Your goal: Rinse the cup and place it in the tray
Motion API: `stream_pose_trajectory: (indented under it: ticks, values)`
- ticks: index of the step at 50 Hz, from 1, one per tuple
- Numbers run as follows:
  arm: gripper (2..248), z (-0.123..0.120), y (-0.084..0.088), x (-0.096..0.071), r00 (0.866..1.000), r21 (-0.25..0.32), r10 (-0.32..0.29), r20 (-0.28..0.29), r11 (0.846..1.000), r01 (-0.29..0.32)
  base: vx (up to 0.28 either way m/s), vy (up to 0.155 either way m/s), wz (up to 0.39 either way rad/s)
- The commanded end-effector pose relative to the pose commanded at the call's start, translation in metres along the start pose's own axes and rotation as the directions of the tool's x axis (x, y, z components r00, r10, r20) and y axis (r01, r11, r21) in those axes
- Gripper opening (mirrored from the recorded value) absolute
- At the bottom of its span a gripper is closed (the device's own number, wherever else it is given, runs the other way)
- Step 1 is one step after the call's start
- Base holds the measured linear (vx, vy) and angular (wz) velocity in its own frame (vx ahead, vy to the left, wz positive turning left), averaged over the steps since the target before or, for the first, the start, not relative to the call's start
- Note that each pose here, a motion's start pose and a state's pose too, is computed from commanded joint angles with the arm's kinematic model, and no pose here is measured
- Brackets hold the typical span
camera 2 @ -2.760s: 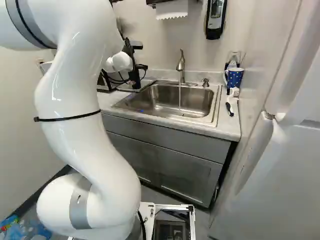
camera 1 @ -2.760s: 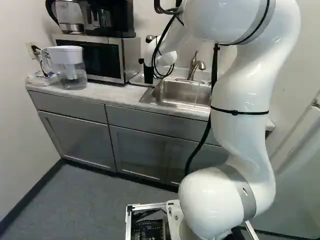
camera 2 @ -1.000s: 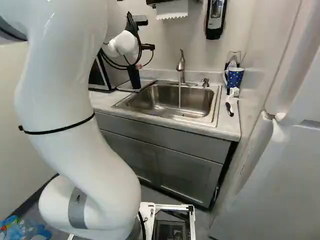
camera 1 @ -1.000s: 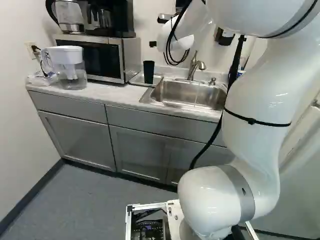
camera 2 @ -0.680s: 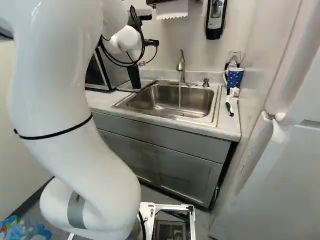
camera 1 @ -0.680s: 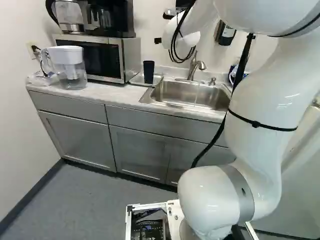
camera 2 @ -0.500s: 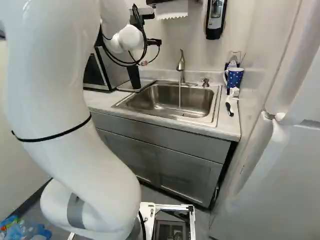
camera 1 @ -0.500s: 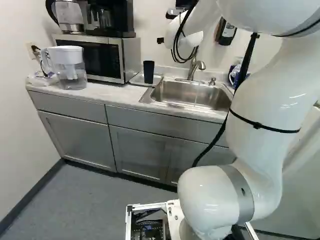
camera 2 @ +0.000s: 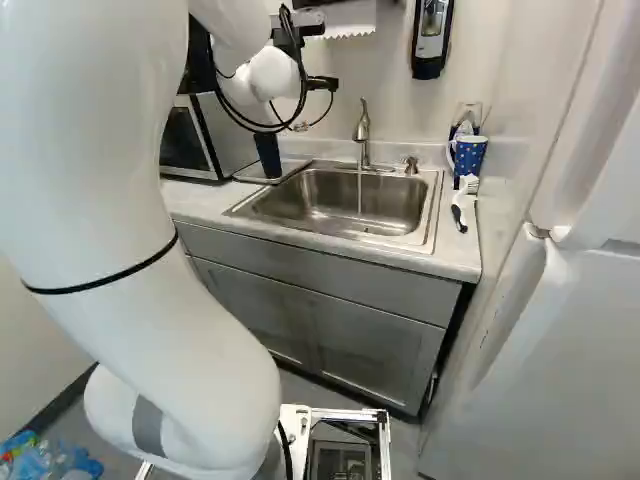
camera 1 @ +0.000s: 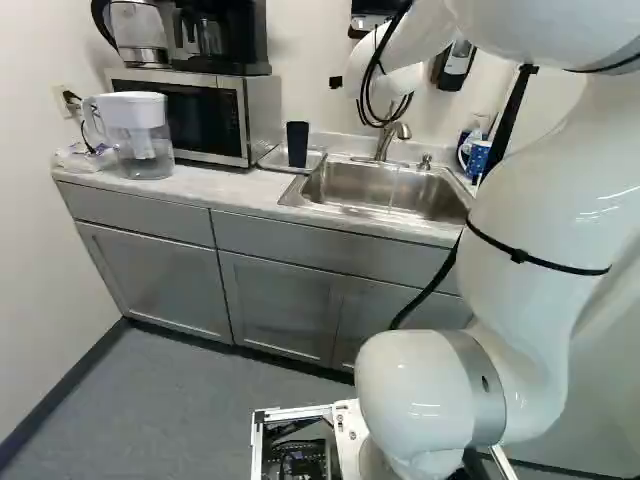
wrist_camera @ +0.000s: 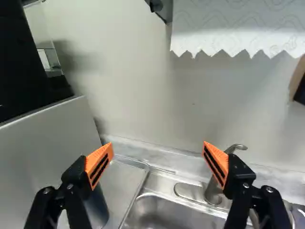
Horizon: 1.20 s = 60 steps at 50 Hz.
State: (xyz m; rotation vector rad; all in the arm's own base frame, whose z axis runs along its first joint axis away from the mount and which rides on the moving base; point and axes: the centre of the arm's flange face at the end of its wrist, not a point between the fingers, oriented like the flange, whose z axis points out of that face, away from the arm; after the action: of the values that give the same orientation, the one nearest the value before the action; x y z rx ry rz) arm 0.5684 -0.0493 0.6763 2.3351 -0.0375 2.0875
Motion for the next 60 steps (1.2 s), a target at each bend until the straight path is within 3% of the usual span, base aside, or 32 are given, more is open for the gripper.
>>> stream_pose_trajectory:
  ticks: [25, 41, 60]
  values:
    - [247, 0.000, 0.039, 0.000, 1.000, -0.067, 0.007, -0.001, 0.998, -0.007, 0.000, 0.000, 0.000]
    - [247, 0.014, 0.058, 0.001, 1.000, -0.096, 0.010, -0.004, 0.995, -0.011, 0.000, 0.000, 0.000]
    - [247, 0.021, 0.063, 0.001, 1.000, -0.107, 0.013, 0.021, 0.994, -0.011, 0.000, 0.000, 0.000]
